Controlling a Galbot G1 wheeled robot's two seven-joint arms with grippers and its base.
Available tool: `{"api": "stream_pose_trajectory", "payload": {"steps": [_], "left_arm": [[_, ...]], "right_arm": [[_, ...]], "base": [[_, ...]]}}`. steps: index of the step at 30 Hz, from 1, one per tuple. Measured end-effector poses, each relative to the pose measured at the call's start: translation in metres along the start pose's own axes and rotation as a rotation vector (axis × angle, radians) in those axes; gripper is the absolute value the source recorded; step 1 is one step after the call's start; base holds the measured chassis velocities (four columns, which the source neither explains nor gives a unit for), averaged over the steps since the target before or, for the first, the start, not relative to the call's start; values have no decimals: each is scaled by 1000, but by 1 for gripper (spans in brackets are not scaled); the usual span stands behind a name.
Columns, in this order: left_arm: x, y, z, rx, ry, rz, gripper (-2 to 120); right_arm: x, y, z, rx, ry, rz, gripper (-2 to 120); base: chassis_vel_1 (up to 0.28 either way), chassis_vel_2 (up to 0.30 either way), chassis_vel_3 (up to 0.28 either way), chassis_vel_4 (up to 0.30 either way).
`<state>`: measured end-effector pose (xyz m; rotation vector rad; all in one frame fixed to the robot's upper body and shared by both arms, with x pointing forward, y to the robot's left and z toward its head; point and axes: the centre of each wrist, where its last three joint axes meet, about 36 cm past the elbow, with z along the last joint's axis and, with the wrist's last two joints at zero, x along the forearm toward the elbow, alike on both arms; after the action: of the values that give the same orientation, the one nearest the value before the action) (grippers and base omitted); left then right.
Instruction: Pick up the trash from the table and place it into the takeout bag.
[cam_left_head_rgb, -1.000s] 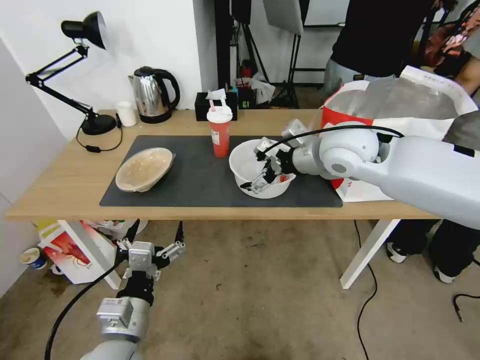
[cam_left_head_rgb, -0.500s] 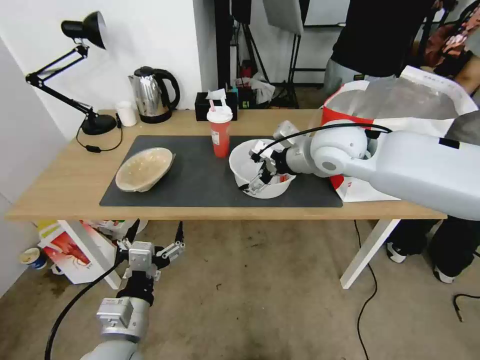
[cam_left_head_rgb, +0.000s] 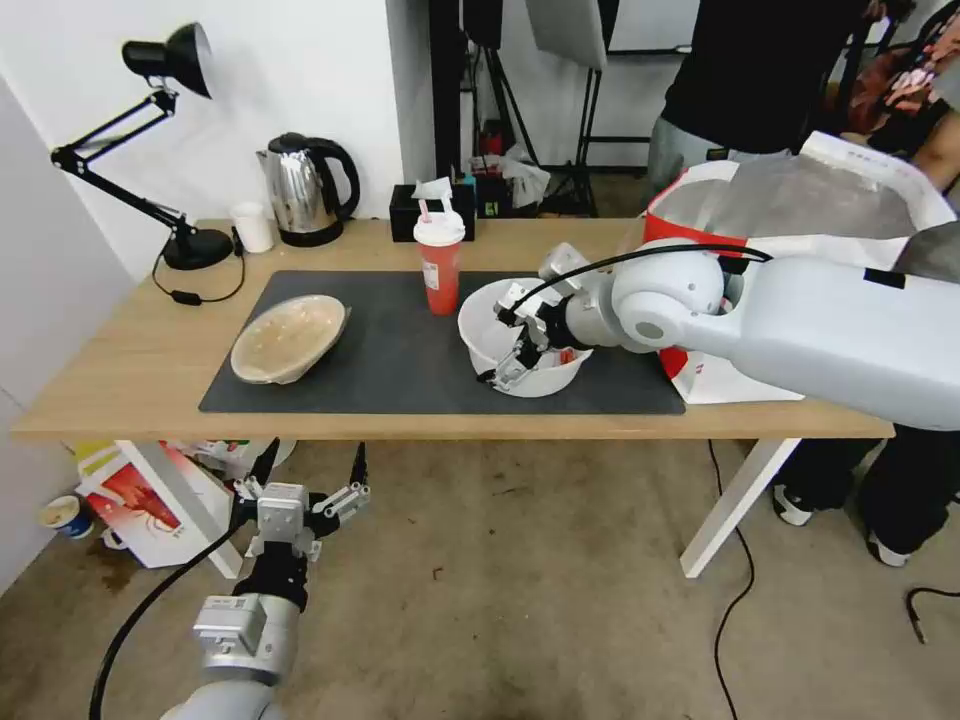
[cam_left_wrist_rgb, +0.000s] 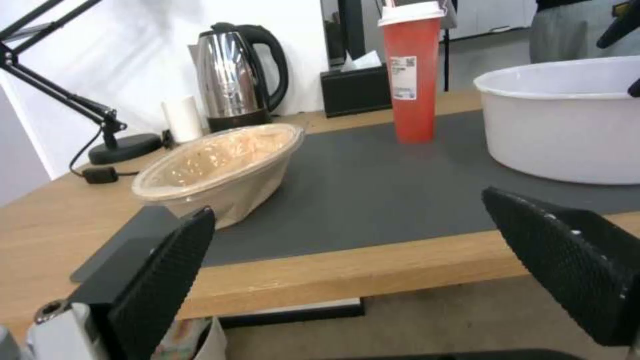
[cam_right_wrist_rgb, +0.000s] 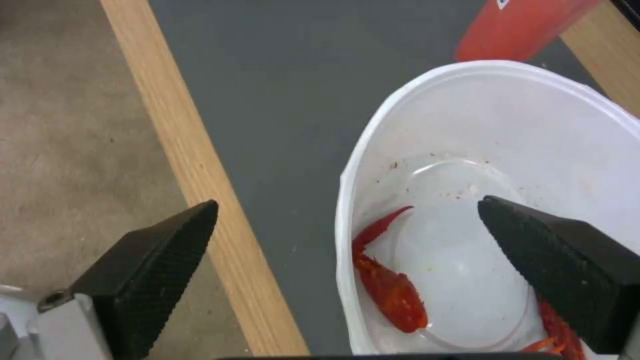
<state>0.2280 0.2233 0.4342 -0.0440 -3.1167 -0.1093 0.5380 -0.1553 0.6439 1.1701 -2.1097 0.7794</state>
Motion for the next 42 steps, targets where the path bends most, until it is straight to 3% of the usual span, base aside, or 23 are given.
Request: {"api": "stream_pose_trajectory", "payload": {"steps": [42], "left_arm": [[0, 0, 0, 0, 0, 0, 100]], "right_arm": [[-2, -18, 18, -15, 60, -7, 100]], "base": [[0, 0, 0, 0]]}}
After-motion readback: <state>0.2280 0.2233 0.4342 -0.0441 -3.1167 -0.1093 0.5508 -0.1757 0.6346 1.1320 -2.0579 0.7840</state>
